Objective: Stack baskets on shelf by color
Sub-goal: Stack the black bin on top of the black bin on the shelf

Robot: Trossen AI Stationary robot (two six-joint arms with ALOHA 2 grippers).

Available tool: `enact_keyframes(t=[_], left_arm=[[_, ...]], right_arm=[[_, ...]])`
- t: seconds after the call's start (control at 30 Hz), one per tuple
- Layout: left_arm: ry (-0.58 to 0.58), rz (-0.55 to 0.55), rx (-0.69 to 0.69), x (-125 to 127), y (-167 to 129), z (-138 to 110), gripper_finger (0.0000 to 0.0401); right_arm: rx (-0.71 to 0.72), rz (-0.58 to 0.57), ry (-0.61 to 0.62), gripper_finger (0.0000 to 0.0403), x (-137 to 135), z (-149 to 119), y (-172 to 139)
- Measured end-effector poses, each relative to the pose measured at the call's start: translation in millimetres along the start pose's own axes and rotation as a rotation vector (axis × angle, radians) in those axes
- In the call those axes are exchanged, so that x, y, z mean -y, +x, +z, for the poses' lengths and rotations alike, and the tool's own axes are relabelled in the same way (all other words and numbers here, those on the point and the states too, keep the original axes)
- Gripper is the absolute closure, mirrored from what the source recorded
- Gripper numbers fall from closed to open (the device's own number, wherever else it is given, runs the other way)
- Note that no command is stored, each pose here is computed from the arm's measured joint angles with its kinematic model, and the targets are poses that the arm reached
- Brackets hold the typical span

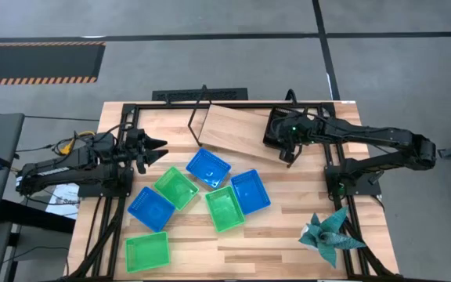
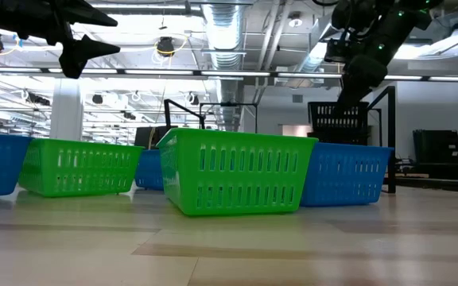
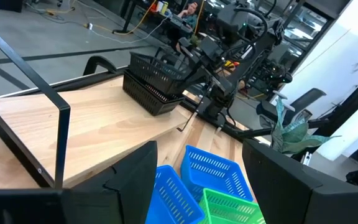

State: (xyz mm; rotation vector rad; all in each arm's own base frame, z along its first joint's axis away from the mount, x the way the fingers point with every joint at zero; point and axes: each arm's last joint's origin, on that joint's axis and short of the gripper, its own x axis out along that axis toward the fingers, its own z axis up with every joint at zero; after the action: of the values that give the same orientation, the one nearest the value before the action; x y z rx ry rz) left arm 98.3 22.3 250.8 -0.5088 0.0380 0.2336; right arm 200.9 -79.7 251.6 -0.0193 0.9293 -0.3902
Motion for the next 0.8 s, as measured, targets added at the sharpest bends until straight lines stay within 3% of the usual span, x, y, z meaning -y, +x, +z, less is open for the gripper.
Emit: enact_keyframes(t=[0.53, 0.8], left_arm=[[0.001, 0.000, 0.000, 0.0, 0.0, 0.0, 0.0174], [0.001, 0.000, 0.000, 0.0, 0.0, 0.0, 0.0174]], right_arm=[[-0.044, 0.005, 0.027, 0.0356, -0.6, -4.3, 0.4], [-0.053, 0.004, 0.018, 0.0320, -0.7, -5.1, 0.4]])
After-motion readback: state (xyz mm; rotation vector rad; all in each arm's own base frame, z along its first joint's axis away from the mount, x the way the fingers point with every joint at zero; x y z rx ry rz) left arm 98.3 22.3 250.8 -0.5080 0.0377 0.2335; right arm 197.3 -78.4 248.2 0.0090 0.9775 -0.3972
